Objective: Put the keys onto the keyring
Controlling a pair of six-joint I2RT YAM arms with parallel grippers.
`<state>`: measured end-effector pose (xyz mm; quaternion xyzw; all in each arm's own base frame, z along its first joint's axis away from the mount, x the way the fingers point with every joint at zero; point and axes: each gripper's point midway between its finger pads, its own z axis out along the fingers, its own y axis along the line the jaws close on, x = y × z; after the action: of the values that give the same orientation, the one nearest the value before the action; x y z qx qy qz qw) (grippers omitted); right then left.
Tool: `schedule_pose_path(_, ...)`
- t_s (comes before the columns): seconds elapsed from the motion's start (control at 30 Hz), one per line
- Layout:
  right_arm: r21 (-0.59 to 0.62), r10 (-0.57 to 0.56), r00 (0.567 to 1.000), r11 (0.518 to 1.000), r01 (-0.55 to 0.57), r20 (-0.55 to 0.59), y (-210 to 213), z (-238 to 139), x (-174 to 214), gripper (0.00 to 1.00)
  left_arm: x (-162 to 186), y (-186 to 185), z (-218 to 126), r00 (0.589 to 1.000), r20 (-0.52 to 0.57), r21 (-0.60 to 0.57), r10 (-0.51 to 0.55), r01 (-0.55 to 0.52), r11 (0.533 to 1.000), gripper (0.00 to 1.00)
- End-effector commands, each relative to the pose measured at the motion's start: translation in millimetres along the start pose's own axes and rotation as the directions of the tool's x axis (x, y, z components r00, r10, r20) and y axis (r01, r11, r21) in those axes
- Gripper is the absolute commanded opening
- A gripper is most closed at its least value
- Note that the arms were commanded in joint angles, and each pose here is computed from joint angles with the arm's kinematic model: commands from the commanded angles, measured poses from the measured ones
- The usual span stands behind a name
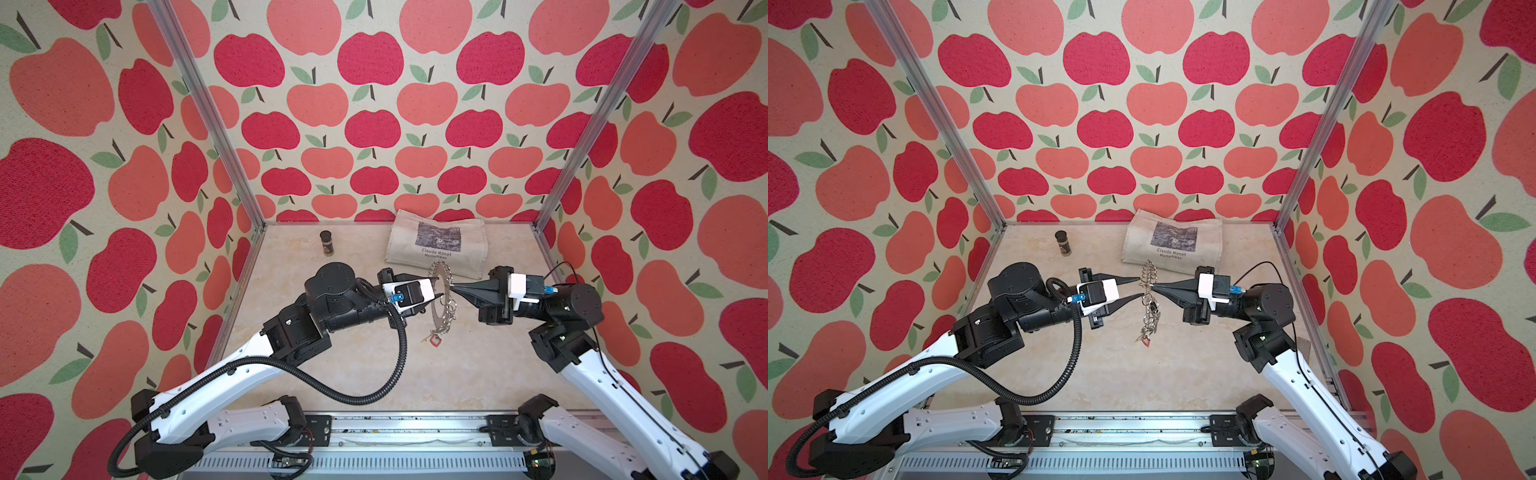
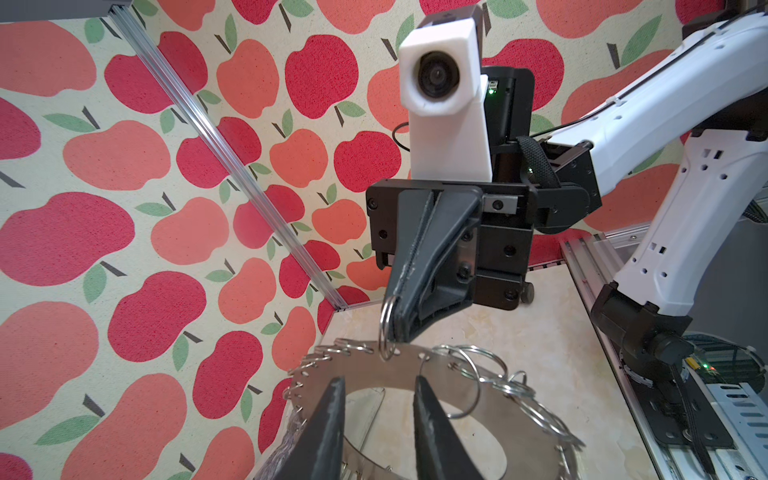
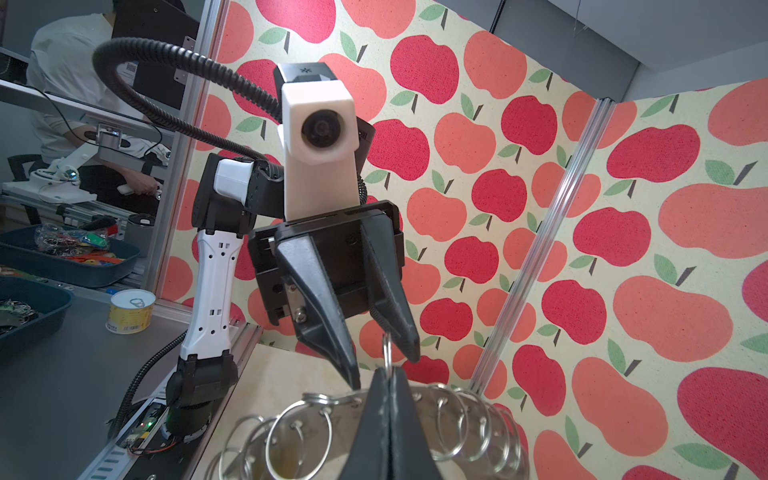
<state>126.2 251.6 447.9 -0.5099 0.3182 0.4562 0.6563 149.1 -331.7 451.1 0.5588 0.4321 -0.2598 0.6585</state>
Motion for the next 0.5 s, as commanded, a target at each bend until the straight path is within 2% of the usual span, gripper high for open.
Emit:
schedule_pose_path(0.0, -0.01, -0.025, 0.999, 1.0, 0.025, 0.032, 1.7, -1.2, -12.8, 0.0, -16.8, 3.6, 0.3, 0.998, 0.068, -0.006, 0.007, -0.007, 1.0, 0.29)
schedule_pose_path(0.47, -0.016, -0.014, 0.999, 1.0, 0.015, 0.036, 0.9, -0.2, -14.2, 0.0, -17.2, -4.5, 9.9, 0.996, 0.085, 0.051, 0.0, -0.004, 0.999, 0.16)
